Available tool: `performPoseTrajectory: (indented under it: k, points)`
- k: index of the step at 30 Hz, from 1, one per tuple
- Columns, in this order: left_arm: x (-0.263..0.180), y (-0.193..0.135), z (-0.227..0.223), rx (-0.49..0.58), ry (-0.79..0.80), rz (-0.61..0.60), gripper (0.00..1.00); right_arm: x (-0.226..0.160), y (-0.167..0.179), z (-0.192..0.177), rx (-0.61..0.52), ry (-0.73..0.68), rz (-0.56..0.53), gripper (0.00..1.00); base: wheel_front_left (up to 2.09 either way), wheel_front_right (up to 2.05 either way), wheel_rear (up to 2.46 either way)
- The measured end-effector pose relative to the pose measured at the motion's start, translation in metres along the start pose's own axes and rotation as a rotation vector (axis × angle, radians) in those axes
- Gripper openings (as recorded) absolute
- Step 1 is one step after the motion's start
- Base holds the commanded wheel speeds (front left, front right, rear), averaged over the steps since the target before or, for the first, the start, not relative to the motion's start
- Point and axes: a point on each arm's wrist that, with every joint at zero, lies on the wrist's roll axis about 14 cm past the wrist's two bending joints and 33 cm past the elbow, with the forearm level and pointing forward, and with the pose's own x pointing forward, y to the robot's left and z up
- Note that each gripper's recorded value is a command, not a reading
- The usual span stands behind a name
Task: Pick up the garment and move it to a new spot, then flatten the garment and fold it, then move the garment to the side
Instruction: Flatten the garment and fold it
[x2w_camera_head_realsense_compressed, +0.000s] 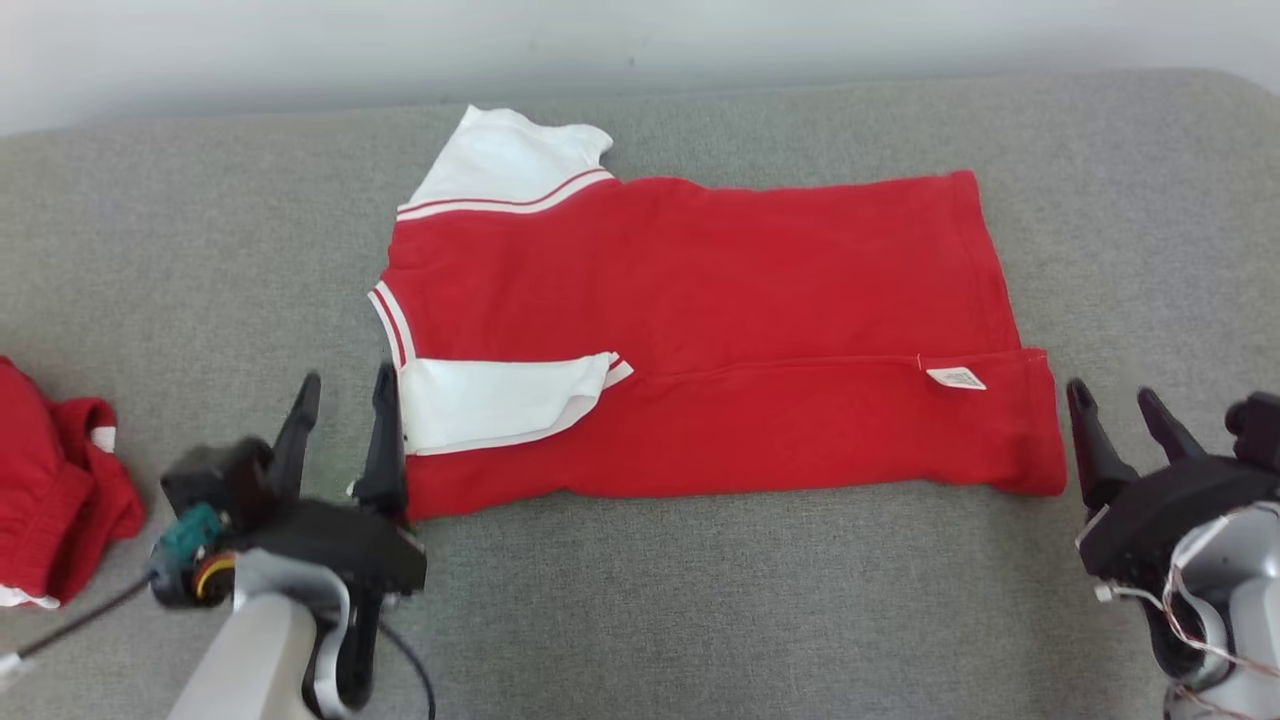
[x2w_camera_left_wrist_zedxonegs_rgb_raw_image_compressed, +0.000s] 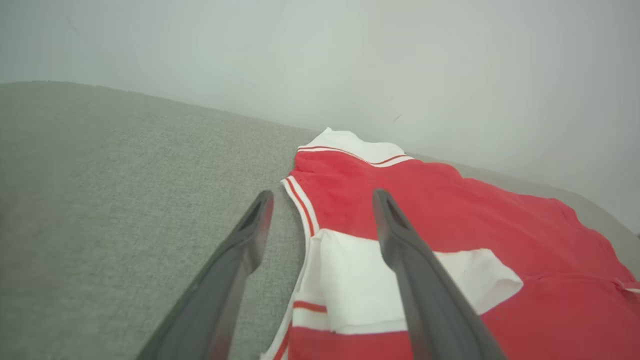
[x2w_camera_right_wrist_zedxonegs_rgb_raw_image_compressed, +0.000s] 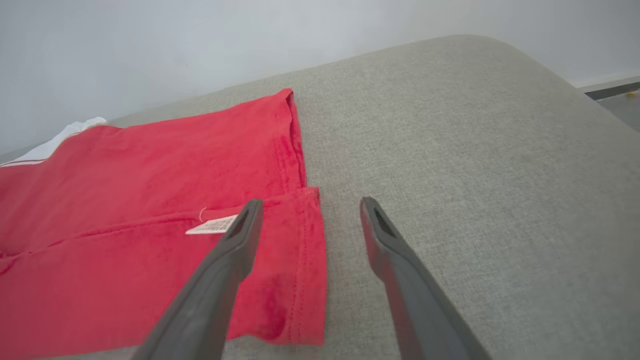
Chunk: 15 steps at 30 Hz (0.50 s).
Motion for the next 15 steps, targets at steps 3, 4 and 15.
performPoseTrajectory:
  k: [3, 4, 15]
  points:
    - [-0.017, 0.009, -0.01, 0.109, 0.037, 0.018, 1.0, -0.013, -0.011, -0.006, -0.009, 0.028, -0.036, 1.0, 0.0, 0.0, 0.0]
    - [-0.022, 0.011, -0.014, 0.132, 0.052, 0.02, 1.0, -0.017, -0.015, -0.008, -0.012, 0.036, -0.05, 1.0, 0.0, 0.0, 0.0]
    - [-0.047, 0.026, -0.046, 0.285, 0.181, 0.069, 1.0, -0.031, -0.018, -0.011, -0.027, 0.027, -0.113, 1.0, 0.0, 0.0, 0.0]
